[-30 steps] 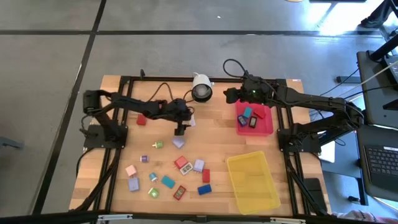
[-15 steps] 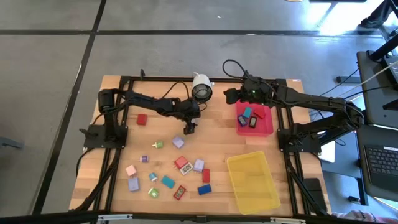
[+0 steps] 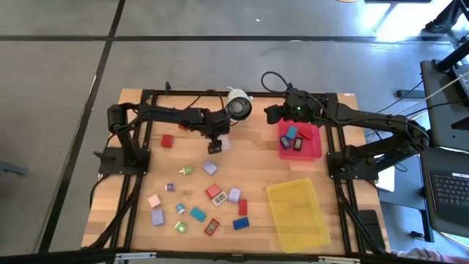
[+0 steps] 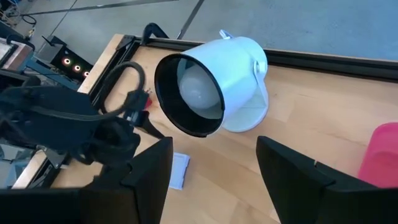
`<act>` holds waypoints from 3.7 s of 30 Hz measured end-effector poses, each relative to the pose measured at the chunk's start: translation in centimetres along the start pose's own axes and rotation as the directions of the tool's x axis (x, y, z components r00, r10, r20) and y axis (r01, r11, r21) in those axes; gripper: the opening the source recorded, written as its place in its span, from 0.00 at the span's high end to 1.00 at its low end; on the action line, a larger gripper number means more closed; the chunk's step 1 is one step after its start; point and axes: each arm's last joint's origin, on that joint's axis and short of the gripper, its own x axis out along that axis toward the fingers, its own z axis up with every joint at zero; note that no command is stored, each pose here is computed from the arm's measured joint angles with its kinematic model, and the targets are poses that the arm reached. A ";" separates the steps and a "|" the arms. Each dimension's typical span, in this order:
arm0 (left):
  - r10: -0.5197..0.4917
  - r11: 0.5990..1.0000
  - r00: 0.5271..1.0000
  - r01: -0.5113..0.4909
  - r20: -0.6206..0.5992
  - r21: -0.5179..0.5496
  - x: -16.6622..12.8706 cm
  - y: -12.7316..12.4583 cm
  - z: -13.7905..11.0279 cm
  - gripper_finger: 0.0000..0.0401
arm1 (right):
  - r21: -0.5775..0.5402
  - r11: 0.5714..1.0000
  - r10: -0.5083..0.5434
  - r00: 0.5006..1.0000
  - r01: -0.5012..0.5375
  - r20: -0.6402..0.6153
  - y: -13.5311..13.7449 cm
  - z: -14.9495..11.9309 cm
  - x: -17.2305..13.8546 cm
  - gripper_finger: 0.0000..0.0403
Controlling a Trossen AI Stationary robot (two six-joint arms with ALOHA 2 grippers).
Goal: Pick & Place Office items
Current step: Put the white digital timer into the pink bin
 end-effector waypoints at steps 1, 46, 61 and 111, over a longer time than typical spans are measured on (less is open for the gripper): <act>0.002 1.000 1.000 -0.002 -0.017 -0.002 0.0 0.1 -0.2 0.31 | -0.001 1.000 -0.002 1.000 0.002 -0.002 0.0 0.0 0.0 0.42; -0.135 0.990 0.990 0.132 0.042 0.056 1.5 -1.8 0.6 0.31 | -0.022 1.000 -0.003 0.999 0.002 -0.040 -0.2 -0.3 0.0 0.41; -0.069 0.994 0.997 0.066 0.037 0.085 4.0 -1.9 0.7 0.31 | -0.004 1.000 -0.006 0.999 0.006 -0.042 -0.2 -0.3 0.0 0.41; 0.139 0.928 0.825 0.085 0.548 -0.362 -23.7 1.2 -7.9 0.31 | -0.621 0.772 0.034 0.984 -0.137 -0.175 4.4 -12.4 13.2 0.22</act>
